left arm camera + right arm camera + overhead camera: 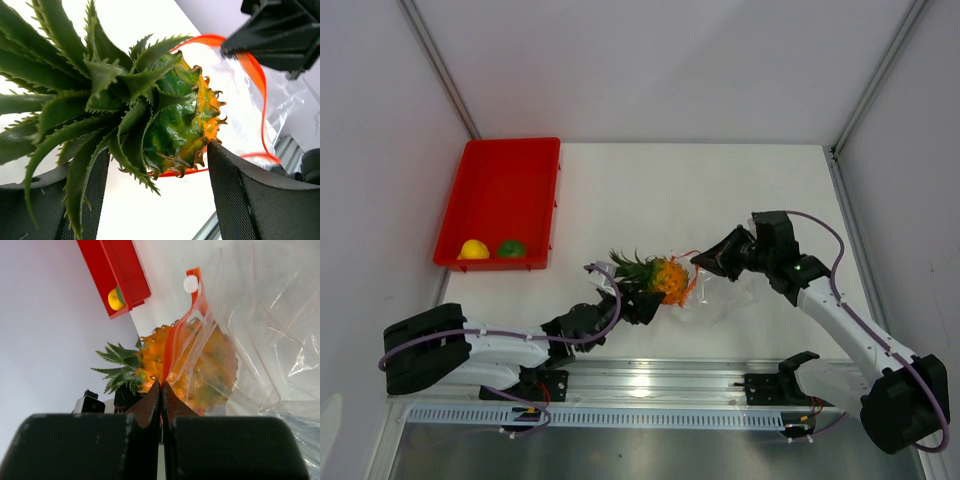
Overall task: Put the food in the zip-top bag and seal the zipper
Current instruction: Place the fake fruit in the zipper food storage bag.
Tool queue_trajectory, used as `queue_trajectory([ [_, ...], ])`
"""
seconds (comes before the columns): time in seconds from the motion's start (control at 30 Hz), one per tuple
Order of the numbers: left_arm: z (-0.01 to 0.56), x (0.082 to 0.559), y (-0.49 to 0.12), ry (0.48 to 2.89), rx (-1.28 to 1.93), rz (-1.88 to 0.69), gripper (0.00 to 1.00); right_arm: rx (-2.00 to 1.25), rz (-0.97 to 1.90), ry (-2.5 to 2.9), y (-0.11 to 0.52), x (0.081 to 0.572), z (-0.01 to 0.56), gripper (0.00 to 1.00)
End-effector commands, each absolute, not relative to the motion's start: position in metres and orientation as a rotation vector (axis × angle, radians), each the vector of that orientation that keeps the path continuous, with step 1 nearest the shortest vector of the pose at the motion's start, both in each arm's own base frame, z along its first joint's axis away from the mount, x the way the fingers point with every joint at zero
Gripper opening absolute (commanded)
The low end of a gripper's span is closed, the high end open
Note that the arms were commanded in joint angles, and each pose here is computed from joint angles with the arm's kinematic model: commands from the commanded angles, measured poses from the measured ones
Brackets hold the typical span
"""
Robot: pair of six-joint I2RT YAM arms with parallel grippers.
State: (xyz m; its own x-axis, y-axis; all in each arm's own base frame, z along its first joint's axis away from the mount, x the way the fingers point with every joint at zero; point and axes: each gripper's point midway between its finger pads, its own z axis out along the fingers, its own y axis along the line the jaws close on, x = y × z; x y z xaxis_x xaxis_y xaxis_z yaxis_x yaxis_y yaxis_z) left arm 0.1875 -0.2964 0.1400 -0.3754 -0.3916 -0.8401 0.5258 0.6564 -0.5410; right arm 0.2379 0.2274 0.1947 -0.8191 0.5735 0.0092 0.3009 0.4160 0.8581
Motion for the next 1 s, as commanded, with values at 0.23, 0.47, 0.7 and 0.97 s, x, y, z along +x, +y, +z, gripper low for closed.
queue_trajectory([
  [0.23,0.171,0.176,-0.32,1.618,0.195,-1.11,0.01,0.531,1.294,2.427,0.247,0.246,0.19,0.0],
  [0.47,0.178,0.173,-0.343,1.6,0.299,-1.174,0.0,0.35,1.259,2.414,0.263,0.239,0.204,0.0],
  [0.7,0.168,0.195,-0.333,1.591,0.261,-1.116,0.01,0.355,1.322,2.432,0.266,0.228,0.217,0.0],
  [0.97,0.198,0.237,-0.314,1.57,0.059,-0.905,0.01,0.431,1.432,2.46,0.274,0.218,0.208,0.0],
])
